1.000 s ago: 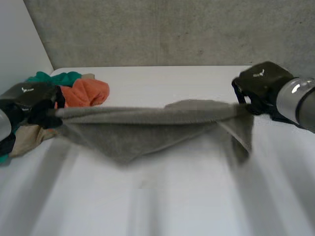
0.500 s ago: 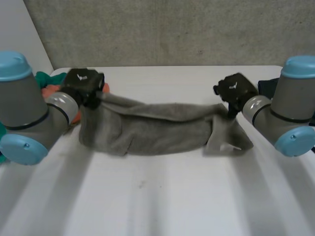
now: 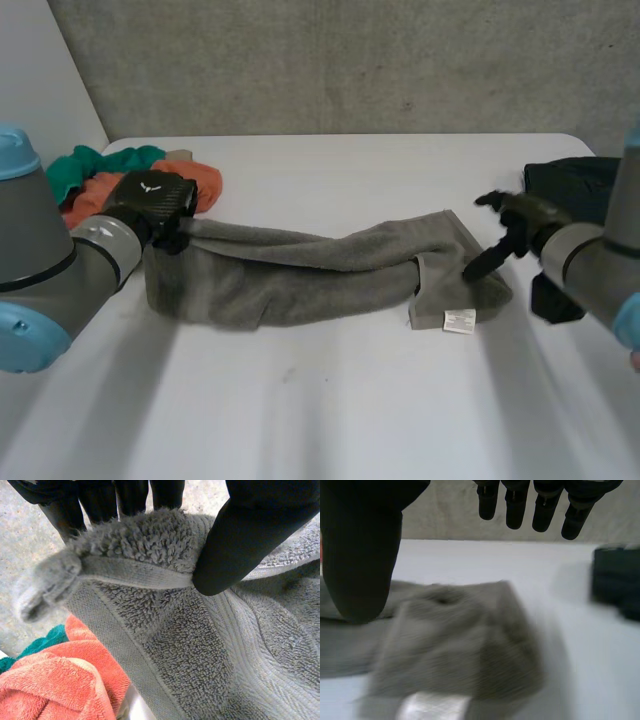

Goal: Fold the laundry.

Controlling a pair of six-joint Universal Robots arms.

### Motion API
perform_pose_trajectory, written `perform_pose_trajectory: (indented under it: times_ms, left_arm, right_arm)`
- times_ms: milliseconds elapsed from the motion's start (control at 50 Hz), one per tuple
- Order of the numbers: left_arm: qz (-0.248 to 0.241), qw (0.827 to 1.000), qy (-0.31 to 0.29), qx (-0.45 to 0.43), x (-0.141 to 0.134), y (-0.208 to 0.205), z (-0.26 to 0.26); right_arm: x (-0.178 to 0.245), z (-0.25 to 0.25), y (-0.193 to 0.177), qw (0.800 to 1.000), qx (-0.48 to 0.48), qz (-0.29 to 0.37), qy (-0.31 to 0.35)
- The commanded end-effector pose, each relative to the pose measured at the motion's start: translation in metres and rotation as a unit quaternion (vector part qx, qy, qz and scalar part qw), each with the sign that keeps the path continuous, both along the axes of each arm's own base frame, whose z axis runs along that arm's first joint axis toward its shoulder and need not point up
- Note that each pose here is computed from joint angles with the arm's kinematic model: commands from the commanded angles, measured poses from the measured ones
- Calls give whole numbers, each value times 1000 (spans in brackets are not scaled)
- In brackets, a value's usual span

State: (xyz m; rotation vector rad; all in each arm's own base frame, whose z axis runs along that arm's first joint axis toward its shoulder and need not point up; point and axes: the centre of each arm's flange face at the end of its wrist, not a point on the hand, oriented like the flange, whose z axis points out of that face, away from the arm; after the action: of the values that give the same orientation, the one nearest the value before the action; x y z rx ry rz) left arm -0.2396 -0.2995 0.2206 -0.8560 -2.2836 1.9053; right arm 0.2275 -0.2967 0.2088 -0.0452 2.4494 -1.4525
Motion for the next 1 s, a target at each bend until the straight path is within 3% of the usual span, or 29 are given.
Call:
perform_pose_trajectory:
  times_ms: [20,200,380,480,560,620,660,740,800,880,1000]
  left_arm:
    - [1,1000,3,-2,2,3,0]
    - [10,1000,11,6,9,2,-1]
    - [15,1000,12,10,12,1,-3]
    - [25,1000,16,4,16,0,3]
    - [47,998,31,-3,28,-1,18]
    - [58,997,45,-5,36,1,31]
    - [61,997,46,5,41,5,34]
    - [50,997,35,51,42,15,24]
    - [32,996,9,87,39,22,9]
    - [11,993,-31,110,36,16,-15]
    - [-2,999,-40,23,22,-28,-16]
  right_arm:
    - [32,-28,16,998,36,8,-50]
    - [43,-70,-15,996,1,-90,-14]
    - [51,-85,-29,995,-9,-103,-6]
    - [40,-61,-38,992,-38,-119,-18]
    - [13,-13,-47,989,-85,-118,-13]
    - [-3,25,-54,989,-134,-56,29]
    - [-7,40,-50,983,-156,20,91]
    - [-14,49,-31,960,-143,140,195]
    - [-22,44,-20,944,-103,181,256]
    - [-24,32,-15,930,-72,212,291]
    - [-9,14,-38,908,-129,239,319]
